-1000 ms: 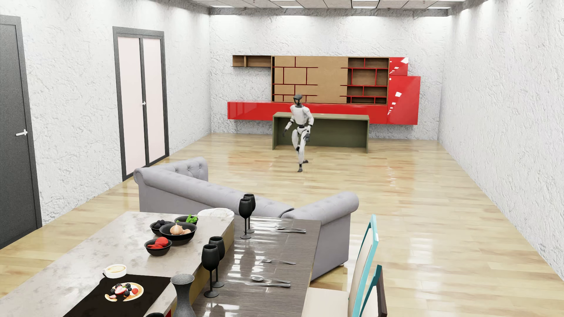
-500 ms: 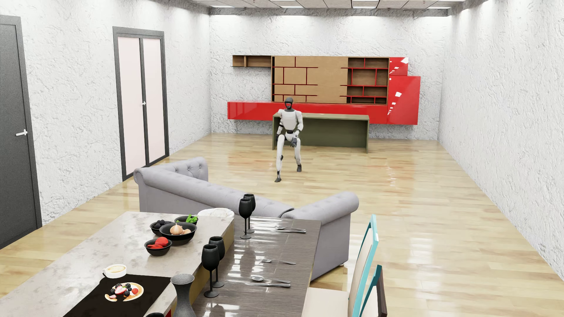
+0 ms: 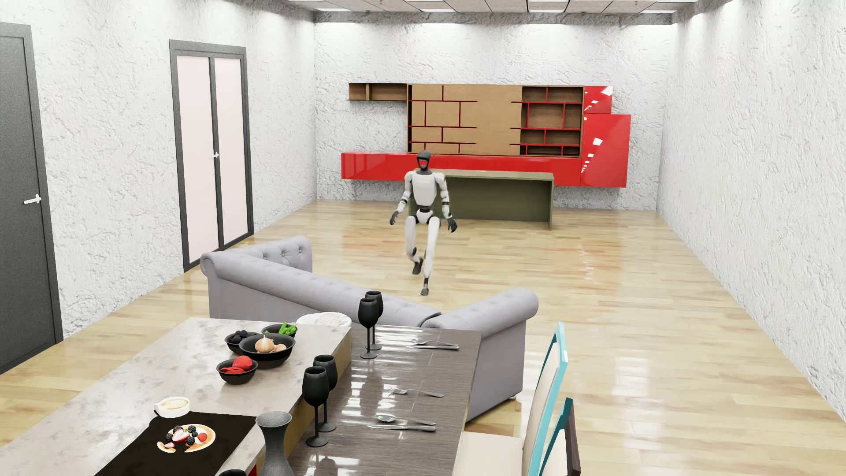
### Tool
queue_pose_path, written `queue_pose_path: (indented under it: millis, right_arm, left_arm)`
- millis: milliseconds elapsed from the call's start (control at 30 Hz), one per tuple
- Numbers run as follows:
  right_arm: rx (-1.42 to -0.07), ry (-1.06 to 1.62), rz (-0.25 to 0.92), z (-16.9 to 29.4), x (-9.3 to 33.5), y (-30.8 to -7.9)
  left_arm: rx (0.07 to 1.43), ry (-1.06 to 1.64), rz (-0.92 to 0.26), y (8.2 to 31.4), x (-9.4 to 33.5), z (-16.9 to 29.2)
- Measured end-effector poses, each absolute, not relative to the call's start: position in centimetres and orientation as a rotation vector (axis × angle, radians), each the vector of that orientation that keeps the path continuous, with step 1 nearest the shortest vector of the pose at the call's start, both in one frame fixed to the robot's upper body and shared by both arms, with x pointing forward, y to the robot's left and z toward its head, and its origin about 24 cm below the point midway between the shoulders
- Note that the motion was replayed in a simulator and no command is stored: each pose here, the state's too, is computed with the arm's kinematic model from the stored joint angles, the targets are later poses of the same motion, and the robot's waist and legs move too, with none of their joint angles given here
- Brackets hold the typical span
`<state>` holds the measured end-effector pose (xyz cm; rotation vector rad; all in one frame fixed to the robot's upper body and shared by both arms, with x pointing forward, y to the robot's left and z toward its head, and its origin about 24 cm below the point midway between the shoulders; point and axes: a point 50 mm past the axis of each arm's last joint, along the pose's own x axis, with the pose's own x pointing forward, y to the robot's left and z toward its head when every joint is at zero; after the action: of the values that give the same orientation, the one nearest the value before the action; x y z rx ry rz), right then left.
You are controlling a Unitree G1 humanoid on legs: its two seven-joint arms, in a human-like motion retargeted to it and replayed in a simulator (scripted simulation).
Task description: Approach the sofa
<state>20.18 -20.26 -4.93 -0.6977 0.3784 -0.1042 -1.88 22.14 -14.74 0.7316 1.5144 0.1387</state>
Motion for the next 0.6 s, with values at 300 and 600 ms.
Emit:
queue_pose_path:
  millis: [300, 600]
  right_arm:
    - [-0.547, 1.467, 0.224, -15.4, -0.6, -21.3]
    - [-0.674, 1.420, 0.051, -15.0, -0.7, -21.1]
  left_arm:
    - [1.185, 0.657, -0.516, 14.1, 21.7, -9.8]
    - [0.948, 0.734, -0.123, 16.6, 20.9, -9.3]
